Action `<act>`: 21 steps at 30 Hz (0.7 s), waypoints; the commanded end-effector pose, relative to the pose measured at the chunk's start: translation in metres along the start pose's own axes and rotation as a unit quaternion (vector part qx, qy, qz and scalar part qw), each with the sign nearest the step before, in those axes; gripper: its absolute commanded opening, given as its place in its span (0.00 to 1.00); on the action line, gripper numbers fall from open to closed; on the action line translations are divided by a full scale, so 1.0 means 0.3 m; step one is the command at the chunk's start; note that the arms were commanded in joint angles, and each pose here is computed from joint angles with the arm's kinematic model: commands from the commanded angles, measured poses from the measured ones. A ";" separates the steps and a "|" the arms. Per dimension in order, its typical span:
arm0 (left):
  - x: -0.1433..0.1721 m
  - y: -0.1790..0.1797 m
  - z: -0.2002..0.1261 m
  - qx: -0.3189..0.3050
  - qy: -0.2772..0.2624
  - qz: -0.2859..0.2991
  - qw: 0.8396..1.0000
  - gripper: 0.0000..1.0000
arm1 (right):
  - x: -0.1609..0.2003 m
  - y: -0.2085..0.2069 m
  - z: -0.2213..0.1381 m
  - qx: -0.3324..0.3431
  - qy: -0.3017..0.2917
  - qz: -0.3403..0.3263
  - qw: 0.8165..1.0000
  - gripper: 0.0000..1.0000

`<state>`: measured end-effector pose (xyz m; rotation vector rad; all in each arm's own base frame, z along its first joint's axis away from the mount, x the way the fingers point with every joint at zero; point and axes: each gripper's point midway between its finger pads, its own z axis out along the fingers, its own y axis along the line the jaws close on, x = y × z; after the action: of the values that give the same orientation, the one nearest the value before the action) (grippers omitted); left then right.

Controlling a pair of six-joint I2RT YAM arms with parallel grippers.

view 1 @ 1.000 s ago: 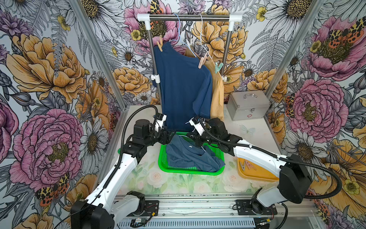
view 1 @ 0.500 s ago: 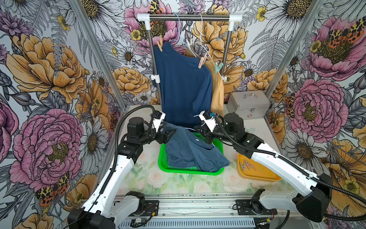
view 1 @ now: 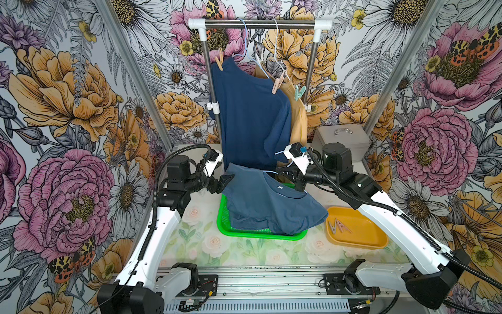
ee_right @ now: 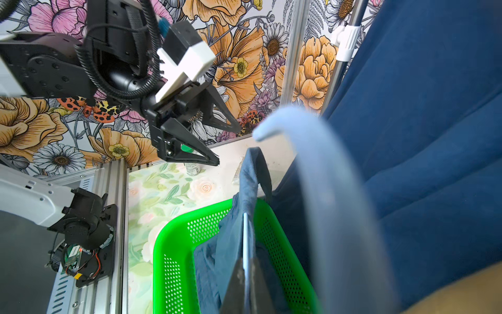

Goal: Remove the clothespins securing t-shirts to the hanger
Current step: Remove the T-shirt from the hanger.

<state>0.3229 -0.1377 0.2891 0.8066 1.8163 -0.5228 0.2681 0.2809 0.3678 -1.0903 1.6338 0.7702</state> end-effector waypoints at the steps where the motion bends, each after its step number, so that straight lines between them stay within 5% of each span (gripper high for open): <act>1: 0.036 0.007 0.030 0.019 0.021 0.025 0.999 0.79 | -0.073 0.036 -0.043 -0.025 -0.026 -0.030 0.999 0.00; 9: 0.044 0.018 0.091 0.048 0.029 0.048 0.997 0.67 | -0.077 0.036 -0.046 -0.028 -0.027 -0.039 0.998 0.00; 15: 0.046 0.022 0.105 0.051 0.032 0.046 0.997 0.27 | -0.081 0.032 -0.052 -0.025 -0.029 -0.042 0.998 0.00; 21: 0.045 0.032 0.089 0.033 0.034 0.050 0.998 0.00 | -0.075 0.019 -0.065 -0.011 -0.028 -0.053 0.998 0.00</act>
<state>0.3434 -0.1462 0.2527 0.9572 1.8596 -0.5358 0.2627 0.2781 0.3722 -1.1476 1.5961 0.7743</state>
